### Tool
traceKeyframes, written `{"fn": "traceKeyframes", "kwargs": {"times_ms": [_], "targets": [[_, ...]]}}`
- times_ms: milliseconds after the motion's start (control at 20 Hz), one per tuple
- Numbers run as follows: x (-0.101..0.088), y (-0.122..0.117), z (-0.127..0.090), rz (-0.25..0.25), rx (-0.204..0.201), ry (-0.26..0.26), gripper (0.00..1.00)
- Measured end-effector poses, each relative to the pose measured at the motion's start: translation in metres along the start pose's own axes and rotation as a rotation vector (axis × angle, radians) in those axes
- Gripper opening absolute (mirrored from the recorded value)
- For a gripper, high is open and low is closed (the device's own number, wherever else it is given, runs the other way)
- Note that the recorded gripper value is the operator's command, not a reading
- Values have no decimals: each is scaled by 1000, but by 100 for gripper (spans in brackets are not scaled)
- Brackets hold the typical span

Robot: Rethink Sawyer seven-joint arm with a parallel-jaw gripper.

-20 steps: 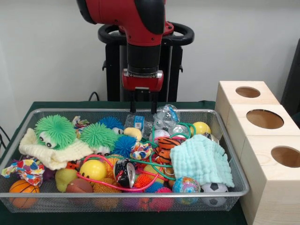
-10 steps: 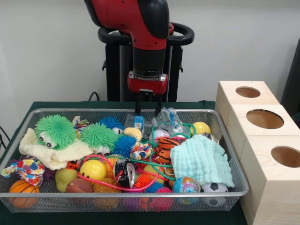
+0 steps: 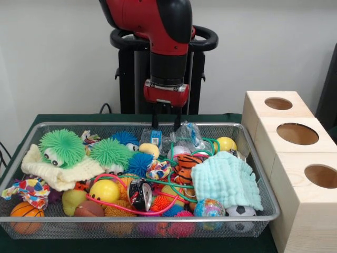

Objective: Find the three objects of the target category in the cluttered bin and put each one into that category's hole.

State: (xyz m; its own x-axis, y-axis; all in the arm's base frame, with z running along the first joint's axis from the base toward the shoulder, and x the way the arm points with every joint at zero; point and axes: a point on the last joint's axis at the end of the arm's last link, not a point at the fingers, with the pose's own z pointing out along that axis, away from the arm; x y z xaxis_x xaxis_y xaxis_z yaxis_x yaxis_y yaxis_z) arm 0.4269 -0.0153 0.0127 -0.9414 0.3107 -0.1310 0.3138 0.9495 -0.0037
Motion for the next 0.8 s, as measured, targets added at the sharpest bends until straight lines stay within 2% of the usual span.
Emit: {"fn": "traceKeyframes", "kwargs": {"times_ms": [200, 300, 400, 500, 550, 700, 750, 800], "targets": [[-3, 1, -3, -41, -7, -19, 100], [-7, 4, -4, -88, -19, -35, 100], [-13, 11, -4, -156, -47, -54, 100], [-18, 16, -4, -192, -64, -64, 100], [-25, 24, -3, -237, -87, -74, 100], [-32, 32, -1, -279, -108, -81, 100], [-39, 39, 0, -315, -123, -90, 100], [-42, 41, 0, -328, -129, -95, 100]]}}
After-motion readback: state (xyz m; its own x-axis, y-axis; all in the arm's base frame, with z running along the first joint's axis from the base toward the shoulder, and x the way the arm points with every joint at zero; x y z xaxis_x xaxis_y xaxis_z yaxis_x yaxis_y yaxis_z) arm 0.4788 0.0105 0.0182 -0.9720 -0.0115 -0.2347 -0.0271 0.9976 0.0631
